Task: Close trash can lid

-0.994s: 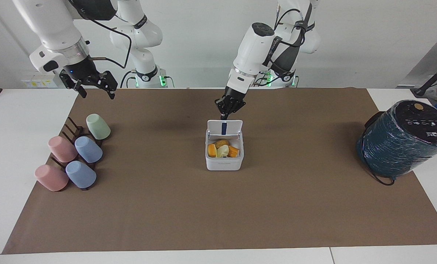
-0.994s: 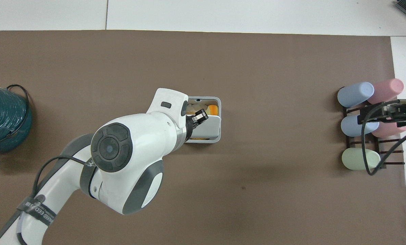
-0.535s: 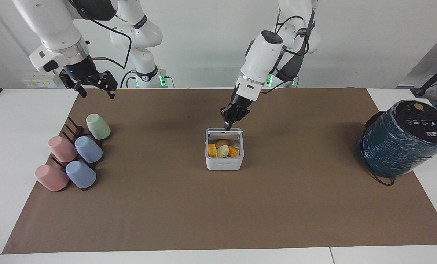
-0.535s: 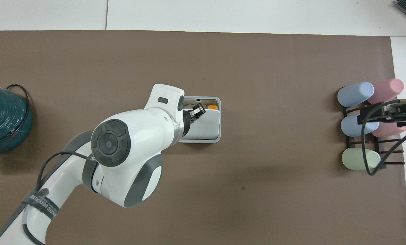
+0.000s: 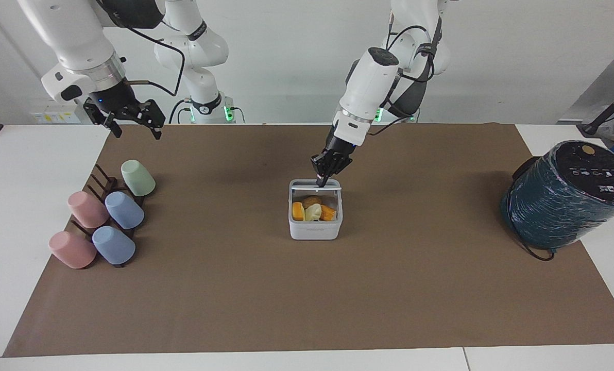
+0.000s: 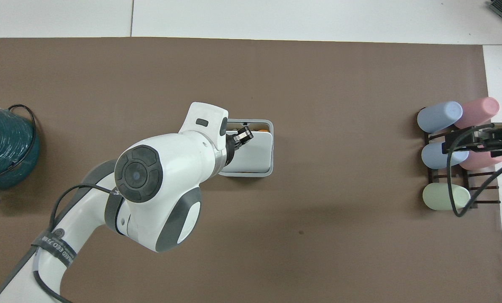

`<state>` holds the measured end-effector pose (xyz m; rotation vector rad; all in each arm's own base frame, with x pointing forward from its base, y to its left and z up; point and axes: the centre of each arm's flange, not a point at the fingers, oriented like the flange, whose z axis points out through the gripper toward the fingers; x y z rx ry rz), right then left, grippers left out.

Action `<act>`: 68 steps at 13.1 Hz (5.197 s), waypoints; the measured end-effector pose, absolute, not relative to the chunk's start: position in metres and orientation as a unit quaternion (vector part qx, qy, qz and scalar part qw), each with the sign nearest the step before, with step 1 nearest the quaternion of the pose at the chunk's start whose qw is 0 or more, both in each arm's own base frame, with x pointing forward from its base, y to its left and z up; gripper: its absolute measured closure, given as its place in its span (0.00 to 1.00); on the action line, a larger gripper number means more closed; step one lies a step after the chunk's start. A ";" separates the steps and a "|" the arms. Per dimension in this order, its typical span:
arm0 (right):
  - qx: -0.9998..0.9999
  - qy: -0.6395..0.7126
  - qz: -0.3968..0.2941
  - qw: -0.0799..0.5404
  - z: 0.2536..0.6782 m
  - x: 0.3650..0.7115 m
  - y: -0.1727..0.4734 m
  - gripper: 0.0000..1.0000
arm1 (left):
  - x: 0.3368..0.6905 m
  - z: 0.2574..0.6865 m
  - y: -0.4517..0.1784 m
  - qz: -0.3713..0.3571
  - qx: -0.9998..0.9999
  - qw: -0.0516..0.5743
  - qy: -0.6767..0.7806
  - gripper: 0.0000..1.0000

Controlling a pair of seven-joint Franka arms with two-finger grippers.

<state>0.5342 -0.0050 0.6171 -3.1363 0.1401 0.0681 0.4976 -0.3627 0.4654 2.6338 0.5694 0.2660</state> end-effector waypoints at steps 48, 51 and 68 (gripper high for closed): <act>-0.999 0.045 0.022 0.001 0.617 0.534 -0.005 0.00 | 0.593 0.507 -0.244 -0.030 0.990 0.112 0.084 0.99; -0.999 0.045 0.022 0.001 0.617 0.534 -0.005 0.00 | 0.597 0.521 -0.189 -0.041 0.995 0.094 0.017 0.99; -0.999 0.045 0.022 0.001 0.617 0.534 -0.005 0.00 | 0.523 0.616 -0.110 -0.068 0.994 0.019 -0.087 0.99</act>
